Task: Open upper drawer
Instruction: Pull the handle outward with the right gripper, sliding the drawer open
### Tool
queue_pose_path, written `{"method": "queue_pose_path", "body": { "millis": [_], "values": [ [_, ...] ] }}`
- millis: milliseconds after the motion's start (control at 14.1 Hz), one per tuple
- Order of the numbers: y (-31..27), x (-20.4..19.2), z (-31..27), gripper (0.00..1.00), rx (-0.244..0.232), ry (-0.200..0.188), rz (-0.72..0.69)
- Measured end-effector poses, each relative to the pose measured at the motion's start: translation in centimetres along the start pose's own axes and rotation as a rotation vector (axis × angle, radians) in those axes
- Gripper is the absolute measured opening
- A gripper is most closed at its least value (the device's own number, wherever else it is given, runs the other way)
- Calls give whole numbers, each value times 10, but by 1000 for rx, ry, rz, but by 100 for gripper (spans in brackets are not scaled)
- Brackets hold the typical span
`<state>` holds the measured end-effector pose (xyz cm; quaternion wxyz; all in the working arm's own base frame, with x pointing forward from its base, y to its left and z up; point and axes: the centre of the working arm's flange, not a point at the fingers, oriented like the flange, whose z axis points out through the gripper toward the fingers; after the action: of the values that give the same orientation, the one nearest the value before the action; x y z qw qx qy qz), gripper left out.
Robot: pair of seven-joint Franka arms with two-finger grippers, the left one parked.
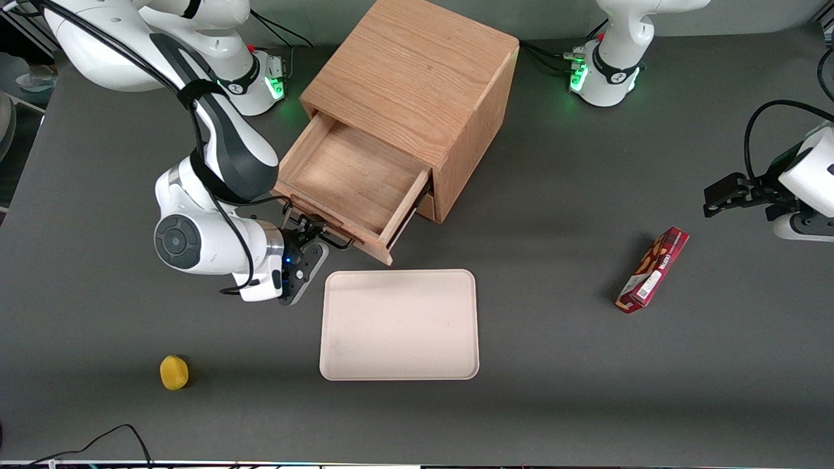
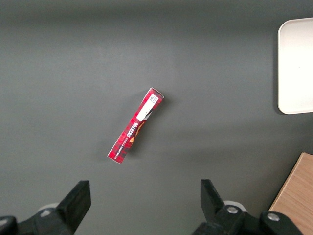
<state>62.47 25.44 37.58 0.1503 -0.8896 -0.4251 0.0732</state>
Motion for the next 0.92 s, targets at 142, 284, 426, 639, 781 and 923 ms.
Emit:
{"method": "queue_pose_path", "body": {
  "millis": [142,284,426,639,781,923],
  "values": [
    [2,1,-4,100,-14,0,-9],
    [4,0,-6,100,-19,2,-31],
    [13,-3,-10,100,-26,4,-34],
    [24,-8,-16,100,-32,4,-46],
    [28,-7,-19,100,-37,9,-52],
    [36,-11,-21,100,-43,9,-63]
  ]
}}
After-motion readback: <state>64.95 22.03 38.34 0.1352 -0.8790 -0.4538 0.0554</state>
